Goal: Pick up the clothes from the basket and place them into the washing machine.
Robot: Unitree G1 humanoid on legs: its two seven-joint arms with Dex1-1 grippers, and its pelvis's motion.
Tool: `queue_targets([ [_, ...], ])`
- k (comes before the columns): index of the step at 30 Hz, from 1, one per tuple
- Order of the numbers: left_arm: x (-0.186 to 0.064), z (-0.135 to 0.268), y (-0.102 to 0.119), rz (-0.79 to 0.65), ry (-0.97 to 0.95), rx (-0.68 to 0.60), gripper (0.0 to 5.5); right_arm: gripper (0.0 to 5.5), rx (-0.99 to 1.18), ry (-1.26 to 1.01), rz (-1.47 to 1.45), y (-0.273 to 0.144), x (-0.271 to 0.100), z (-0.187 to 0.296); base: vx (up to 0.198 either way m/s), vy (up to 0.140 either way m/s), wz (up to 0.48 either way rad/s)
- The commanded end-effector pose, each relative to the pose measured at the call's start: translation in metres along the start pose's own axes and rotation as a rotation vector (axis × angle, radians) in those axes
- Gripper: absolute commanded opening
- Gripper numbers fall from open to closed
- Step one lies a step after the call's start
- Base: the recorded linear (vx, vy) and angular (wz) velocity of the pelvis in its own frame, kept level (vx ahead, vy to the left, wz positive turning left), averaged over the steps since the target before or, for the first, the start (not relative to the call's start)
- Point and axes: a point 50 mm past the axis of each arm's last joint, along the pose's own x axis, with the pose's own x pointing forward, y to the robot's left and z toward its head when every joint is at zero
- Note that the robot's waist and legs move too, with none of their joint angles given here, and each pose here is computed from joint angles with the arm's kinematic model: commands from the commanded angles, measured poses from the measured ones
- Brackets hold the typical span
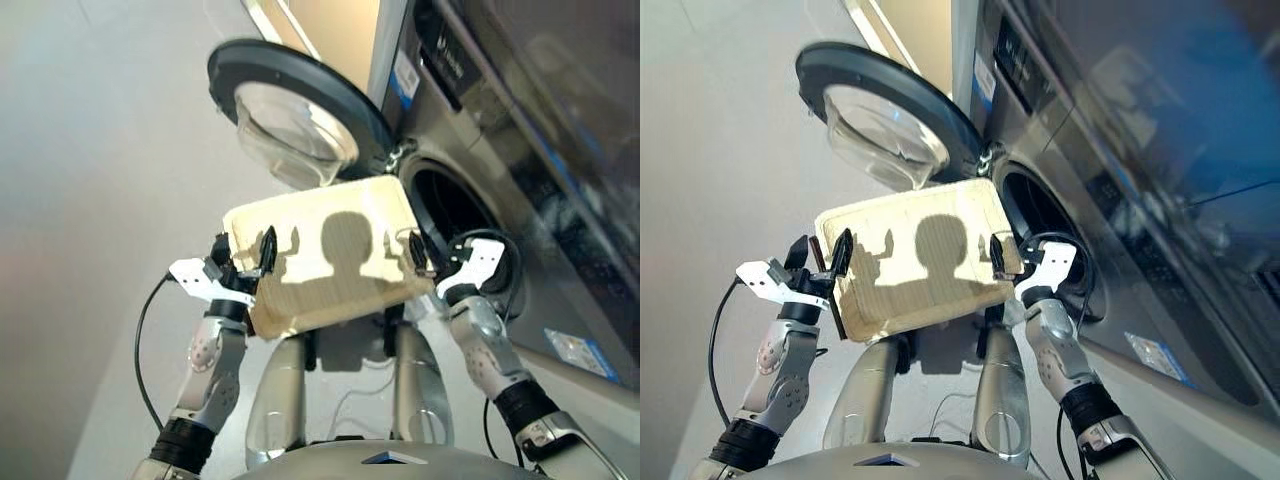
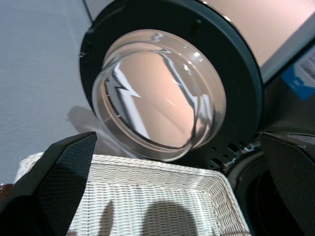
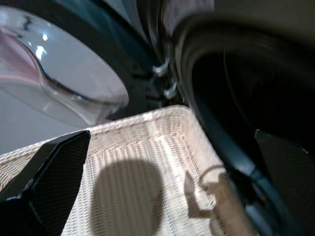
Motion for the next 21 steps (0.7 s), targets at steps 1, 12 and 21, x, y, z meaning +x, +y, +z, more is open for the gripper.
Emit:
queue_targets([
  [1,-0.003,0.015,0.005,-0.028,-0.052,0.132,5.50,5.50,-0.044,-0.004,0.048,0.003,-0.004,-0.001,0.114,-0.039,0.014],
  [12,-0.032,-0.007,0.027,0.049,0.093,0.193,5.50,5.50,-0.017,0.145,0.034,-0.003,-0.040,-0.035,0.107,-0.017,-0.009],
  [21,-0.042,-0.021,0.028,0.091,0.147,0.164,5.50,5.50,0.004,0.203,0.020,0.000,-0.053,-0.050,0.034,-0.009,-0.026],
])
